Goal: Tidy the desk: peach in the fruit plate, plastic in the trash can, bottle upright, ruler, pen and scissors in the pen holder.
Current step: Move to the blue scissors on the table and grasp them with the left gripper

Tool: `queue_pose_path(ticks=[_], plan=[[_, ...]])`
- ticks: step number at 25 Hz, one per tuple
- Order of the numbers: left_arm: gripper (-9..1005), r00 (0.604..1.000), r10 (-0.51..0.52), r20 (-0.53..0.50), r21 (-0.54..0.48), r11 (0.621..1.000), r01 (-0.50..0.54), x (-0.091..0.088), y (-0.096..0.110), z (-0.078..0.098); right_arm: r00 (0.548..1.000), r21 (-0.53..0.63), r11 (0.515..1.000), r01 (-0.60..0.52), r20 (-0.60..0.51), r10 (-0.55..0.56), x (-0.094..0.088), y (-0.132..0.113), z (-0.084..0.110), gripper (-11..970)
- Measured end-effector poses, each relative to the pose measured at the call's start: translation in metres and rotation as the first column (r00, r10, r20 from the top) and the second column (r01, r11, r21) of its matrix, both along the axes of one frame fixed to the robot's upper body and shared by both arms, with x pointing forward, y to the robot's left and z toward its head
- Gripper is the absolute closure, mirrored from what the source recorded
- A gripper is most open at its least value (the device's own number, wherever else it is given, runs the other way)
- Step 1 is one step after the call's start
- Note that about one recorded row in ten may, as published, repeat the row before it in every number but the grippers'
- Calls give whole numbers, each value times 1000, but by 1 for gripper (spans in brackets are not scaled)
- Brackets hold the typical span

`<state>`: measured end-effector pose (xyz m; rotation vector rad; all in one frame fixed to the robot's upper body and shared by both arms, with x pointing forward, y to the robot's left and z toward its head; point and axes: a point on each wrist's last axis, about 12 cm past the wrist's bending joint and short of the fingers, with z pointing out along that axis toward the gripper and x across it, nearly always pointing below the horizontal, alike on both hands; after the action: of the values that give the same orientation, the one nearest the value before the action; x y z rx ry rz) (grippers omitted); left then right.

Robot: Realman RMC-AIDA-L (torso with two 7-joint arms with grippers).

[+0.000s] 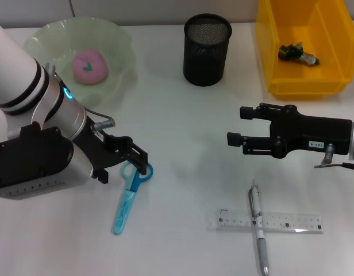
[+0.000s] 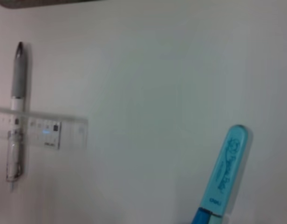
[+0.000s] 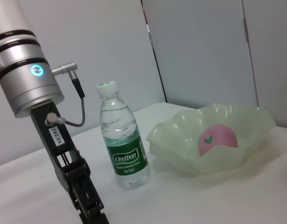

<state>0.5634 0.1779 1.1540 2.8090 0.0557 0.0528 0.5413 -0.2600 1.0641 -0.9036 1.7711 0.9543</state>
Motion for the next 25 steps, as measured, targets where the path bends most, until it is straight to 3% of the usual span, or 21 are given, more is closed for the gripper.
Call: queue_pose_path(ticks=[7,11,25], plan=[[202,1000,-15,6,14,1000,15,0,0,-1,1000,5,1000,-3,2,3,0,4,-1,169],[202,997,-74,26,79,994,72,-2,-8,-7,1000,5,1000,-3,2,3,0,4,-1,169],[201,989,-143,28,129,982,138,-10,-26,-11,1000,4,1000,-10,7,10,-5,3,-4,169]])
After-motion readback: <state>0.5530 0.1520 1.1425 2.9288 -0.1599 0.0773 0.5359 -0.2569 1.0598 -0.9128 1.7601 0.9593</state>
